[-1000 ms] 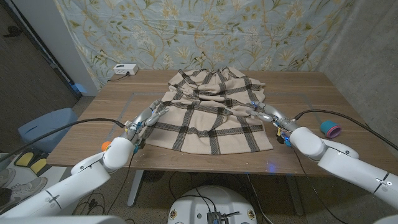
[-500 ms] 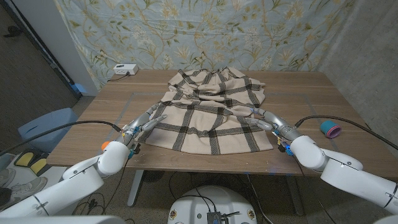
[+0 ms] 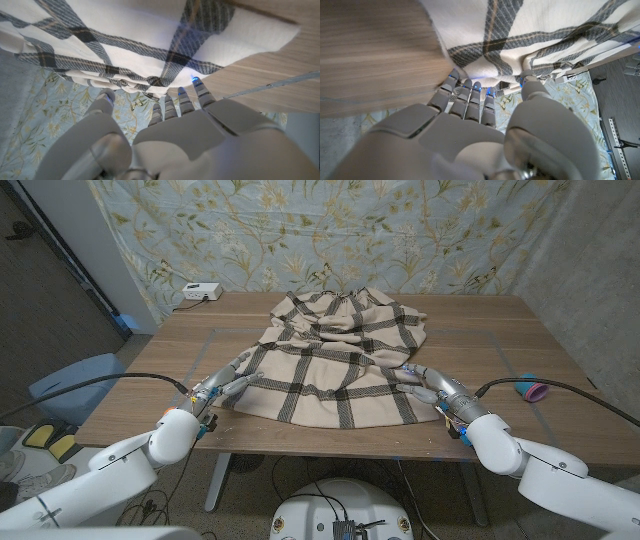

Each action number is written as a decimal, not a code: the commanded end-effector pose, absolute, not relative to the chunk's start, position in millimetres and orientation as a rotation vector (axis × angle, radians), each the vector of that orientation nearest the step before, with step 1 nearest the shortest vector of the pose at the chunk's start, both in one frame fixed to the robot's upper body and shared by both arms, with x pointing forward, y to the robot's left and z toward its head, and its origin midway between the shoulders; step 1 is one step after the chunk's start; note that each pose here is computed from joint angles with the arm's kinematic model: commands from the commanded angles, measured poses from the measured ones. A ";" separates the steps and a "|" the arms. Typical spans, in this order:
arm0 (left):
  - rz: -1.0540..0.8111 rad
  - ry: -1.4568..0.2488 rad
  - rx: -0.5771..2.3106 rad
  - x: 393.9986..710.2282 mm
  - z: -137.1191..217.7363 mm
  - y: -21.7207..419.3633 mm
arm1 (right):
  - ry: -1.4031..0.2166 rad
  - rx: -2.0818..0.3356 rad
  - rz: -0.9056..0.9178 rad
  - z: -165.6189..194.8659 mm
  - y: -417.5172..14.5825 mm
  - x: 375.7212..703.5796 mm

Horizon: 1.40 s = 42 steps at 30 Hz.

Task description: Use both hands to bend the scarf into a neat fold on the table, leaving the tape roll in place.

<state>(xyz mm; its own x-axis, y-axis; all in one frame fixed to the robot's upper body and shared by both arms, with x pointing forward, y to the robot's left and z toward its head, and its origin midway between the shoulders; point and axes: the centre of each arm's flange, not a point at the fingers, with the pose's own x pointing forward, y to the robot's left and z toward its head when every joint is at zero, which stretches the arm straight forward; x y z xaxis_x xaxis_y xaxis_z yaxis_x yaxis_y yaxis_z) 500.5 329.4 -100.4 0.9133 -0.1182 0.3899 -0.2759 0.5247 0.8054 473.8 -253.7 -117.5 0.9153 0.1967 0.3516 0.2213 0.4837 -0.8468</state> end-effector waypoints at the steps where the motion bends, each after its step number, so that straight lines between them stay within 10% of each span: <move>1: 0.100 -0.382 1.166 494.6 -92.4 340.2 | -0.424 -1.211 -0.071 -128.5 -246.2 451.8; 42: 0.196 -0.113 1.814 515.1 -87.7 316.4 | -0.173 -1.574 0.062 -133.8 -234.5 472.8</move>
<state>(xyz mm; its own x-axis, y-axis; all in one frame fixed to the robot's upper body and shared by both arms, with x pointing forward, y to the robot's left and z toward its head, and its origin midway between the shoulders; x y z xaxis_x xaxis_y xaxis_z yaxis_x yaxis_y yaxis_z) 503.3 316.7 -85.5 0.9755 -0.0503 0.2144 -0.2181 -0.0872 0.9720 462.3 -238.8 -135.0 0.9790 0.1672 0.1164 0.1074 0.0619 -0.9923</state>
